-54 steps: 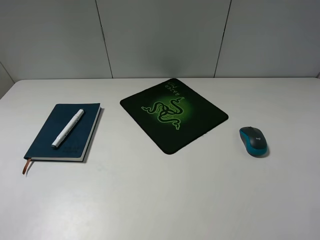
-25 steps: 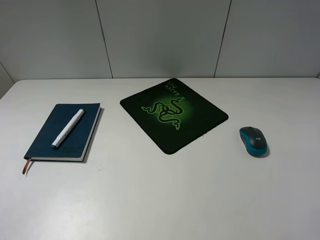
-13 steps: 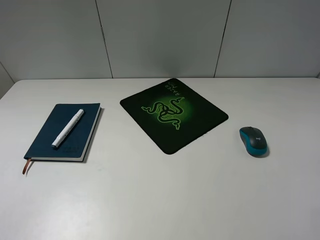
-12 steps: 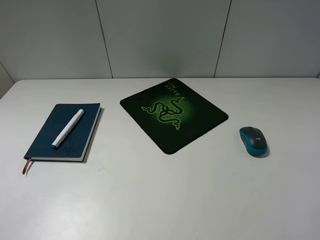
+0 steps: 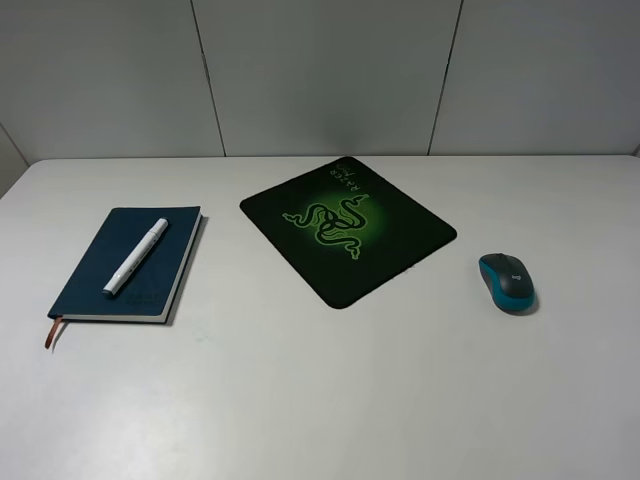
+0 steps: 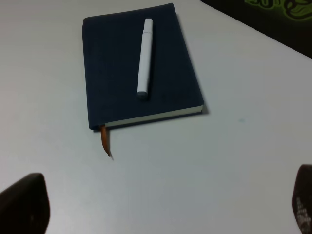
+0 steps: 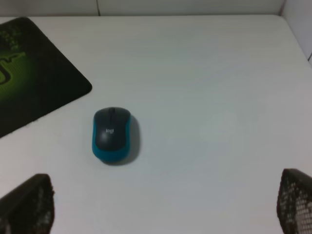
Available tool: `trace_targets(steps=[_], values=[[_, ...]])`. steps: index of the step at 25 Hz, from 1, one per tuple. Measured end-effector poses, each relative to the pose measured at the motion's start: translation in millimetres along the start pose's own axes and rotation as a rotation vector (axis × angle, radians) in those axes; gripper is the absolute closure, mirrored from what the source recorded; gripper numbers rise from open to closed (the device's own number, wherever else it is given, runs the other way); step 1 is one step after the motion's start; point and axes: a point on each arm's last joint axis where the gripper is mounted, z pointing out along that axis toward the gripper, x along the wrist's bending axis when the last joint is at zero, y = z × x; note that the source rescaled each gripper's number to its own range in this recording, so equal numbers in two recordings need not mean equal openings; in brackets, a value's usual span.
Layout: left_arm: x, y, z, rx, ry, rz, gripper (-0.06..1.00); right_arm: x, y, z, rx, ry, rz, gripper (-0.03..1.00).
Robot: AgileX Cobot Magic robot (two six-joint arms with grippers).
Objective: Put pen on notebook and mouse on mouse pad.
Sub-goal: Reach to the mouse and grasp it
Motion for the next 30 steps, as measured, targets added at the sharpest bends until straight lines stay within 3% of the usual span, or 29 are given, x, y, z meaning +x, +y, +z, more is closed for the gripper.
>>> trace_targets(steps=[12, 19, 30], values=[[0, 0, 0, 0.000, 0.000, 0.000, -0.05, 0, 65, 72, 0.271, 0.004, -0.002, -0.03], [0, 0, 0, 0.000, 0.000, 0.000, -0.05, 13, 92, 123, 0.449, 0.050, -0.099, -0.03], [0, 0, 0, 0.000, -0.002, -0.001, -0.06, 34, 79, 219, 0.740, 0.088, -0.140, -0.03]])
